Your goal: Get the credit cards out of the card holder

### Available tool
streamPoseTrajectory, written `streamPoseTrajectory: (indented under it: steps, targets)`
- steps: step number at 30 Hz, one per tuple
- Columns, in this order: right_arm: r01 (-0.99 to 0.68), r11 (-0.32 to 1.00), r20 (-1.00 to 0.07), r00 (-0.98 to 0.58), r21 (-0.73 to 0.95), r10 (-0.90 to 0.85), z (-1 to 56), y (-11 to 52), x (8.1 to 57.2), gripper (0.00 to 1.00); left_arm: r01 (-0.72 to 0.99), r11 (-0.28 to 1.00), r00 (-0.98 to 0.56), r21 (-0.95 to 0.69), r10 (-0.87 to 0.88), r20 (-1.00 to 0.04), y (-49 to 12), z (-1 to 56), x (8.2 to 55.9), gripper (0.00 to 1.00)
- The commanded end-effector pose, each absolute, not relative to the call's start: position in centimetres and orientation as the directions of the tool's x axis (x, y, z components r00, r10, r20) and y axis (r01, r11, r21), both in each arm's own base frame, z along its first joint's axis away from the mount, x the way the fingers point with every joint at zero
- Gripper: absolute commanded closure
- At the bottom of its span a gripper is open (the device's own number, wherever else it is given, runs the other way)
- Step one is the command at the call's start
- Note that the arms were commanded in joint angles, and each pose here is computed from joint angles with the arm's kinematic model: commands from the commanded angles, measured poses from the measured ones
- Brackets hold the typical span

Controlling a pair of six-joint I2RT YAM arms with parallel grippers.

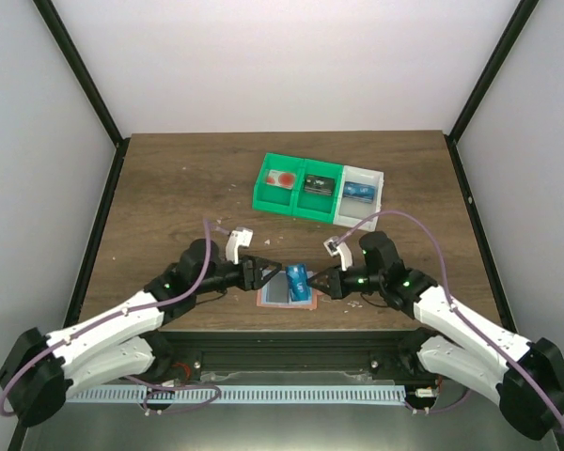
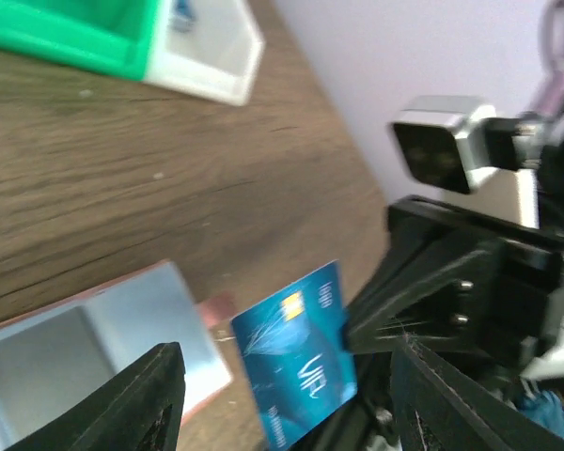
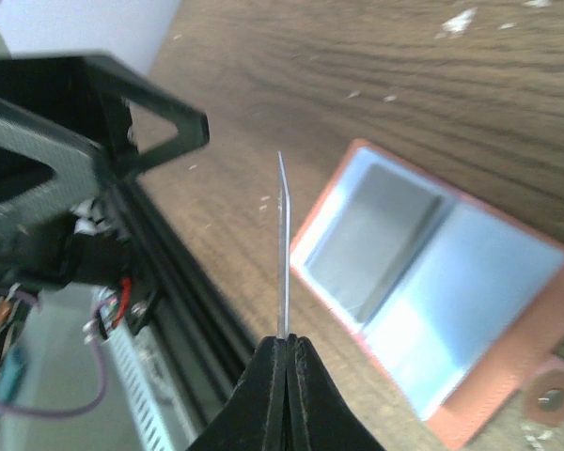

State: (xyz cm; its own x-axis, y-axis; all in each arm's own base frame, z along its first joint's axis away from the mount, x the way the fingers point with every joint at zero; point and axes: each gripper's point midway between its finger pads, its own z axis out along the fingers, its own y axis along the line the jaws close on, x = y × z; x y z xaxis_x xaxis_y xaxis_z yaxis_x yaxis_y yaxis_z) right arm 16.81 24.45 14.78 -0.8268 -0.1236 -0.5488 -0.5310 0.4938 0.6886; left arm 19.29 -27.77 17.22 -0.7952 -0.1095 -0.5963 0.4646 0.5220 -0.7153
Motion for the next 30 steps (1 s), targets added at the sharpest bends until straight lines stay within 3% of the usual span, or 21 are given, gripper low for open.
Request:
streamPoseTrajectory:
  steps: [1, 7, 17, 22, 27, 30]
  targets:
    - [-0.625, 0.247, -0.584, -0.781, 0.741, -0.221, 18.3, 25.7, 13.2, 1.0, 0.603, 0.388, -0.763, -0.697, 0.024, -0.646, -28.1, 20.1, 16.1, 0.38]
    - [-0.631, 0.089, -0.593, -0.761, 0.771, -0.264, 20.0, 26.2, 11.3, 1.0, 0.653, 0.224, -0.755, -0.723, 0.127, -0.643, -28.1, 22.3, 13.1, 0.38]
    - [-0.626, 0.01, -0.597, -0.748, 0.779, -0.289, 20.9, 26.4, 10.4, 1.0, 0.659, 0.22, -0.752, -0.719, 0.175, -0.635, -28.3, 21.9, 13.3, 0.42]
    - [-0.623, 0.009, -0.596, -0.751, 0.782, -0.285, 20.7, 26.4, 10.5, 0.99, 0.647, 0.182, -0.762, -0.741, 0.205, -0.615, -28.8, 21.4, 12.9, 0.6]
    - [-0.618, 0.025, -0.59, -0.761, 0.786, -0.271, 20.6, 26.5, 10.9, 1.0, 0.64, 0.165, -0.766, -0.75, 0.21, -0.608, -28.8, 21.3, 12.7, 0.99]
    - [-0.604, 0.081, -0.575, -0.786, 0.793, -0.229, 20.5, 26.6, 11.9, 0.96, 0.618, 0.224, -0.786, -0.754, 0.171, -0.594, -28.6, 20.9, 13.8, 1.0]
